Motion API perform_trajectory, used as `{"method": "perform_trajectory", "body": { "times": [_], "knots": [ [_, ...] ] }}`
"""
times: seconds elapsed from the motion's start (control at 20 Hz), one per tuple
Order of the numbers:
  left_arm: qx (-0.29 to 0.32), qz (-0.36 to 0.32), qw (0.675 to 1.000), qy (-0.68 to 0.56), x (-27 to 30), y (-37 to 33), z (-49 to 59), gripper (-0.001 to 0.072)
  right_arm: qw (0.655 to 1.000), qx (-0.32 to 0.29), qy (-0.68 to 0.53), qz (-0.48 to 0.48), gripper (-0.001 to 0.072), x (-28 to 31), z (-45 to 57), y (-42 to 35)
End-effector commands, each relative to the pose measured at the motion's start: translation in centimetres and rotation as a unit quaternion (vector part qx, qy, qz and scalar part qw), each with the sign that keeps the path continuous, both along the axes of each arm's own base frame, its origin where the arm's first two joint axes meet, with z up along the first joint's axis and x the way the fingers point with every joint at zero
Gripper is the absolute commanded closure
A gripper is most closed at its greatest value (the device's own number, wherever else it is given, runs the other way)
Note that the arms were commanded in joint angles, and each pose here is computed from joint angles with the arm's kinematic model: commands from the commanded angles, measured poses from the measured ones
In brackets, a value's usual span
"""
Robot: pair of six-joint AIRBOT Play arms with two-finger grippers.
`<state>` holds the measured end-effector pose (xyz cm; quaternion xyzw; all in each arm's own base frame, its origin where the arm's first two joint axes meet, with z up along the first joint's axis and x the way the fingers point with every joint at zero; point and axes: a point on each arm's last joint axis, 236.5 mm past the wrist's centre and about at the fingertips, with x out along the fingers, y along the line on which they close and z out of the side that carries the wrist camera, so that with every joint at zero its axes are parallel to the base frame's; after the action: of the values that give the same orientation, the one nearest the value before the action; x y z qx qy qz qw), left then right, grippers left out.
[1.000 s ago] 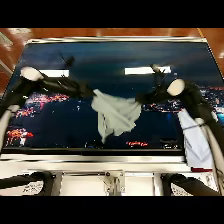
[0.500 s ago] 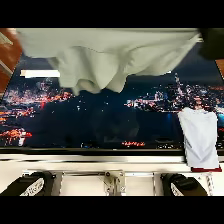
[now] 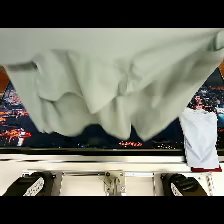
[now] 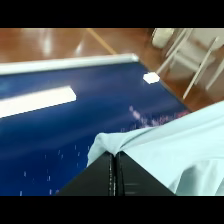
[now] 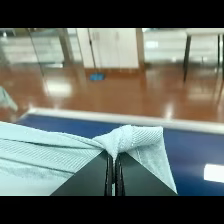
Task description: Fold the shirts.
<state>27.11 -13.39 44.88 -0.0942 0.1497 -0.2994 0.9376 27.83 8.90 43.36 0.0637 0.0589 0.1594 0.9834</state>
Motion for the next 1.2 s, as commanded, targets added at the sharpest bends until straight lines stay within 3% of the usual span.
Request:
{"method": "perform_trajectory", "body": {
  "times": [0.0, 0.1, 0.2, 0.3, 0.45, 0.6, 0.7, 0.85, 1.1, 1.15],
  "knots": [
    [0.045, -0.024, 0.994, 0.096, -0.6, 0.0, -5.8, 0.0675, 0.977, -0.009, 0.211, 0.020, 0.0643, -0.2, -9.6, 1.5],
    [0.082, -0.005, 0.985, 0.154, 1.2, 1.6, -10.9, 0.0674, 0.927, -0.039, 0.371, 0.039, 0.0643, -0.7, -17.8, 2.6],
    [0.120, 0.035, 0.967, 0.224, 3.5, 4.3, -17.5, 0.0674, 0.888, -0.062, 0.455, 0.036, 0.0642, 0.7, -24.0, 2.8],
    [0.127, 0.059, 0.953, 0.270, 6.2, 5.7, -23.5, 0.0675, 0.880, -0.086, 0.467, 0.011, 0.0642, 4.5, -28.7, 2.1],
    [0.055, 0.083, 0.958, 0.270, 12.3, 5.1, -28.0, 0.0674, 0.902, -0.095, 0.419, -0.031, 0.0642, 13.1, -33.2, 1.9],
    [-0.068, 0.109, 0.960, 0.250, 19.3, 3.7, -29.1, 0.0674, 0.930, -0.009, 0.362, -0.061, 0.0642, 20.3, -35.5, 3.7],
    [-0.119, 0.114, 0.948, 0.273, 22.1, 2.1, -31.9, 0.0674, 0.925, 0.065, 0.367, -0.076, 0.0642, 22.5, -37.6, 5.0],
    [-0.102, 0.083, 0.922, 0.363, 22.1, -1.3, -39.9, 0.0674, 0.901, 0.104, 0.415, -0.079, 0.0642, 23.0, -42.2, 6.4],
    [-0.064, -0.005, 0.850, 0.523, 16.4, -5.6, -49.0, 0.0668, 0.869, 0.117, 0.474, -0.081, 0.0631, 22.0, -46.8, 7.3],
    [-0.069, -0.003, 0.841, 0.536, 16.0, -5.5, -49.3, 0.0594, 0.870, 0.121, 0.471, -0.080, 0.0528, 22.0, -46.4, 7.3]
  ]
}}
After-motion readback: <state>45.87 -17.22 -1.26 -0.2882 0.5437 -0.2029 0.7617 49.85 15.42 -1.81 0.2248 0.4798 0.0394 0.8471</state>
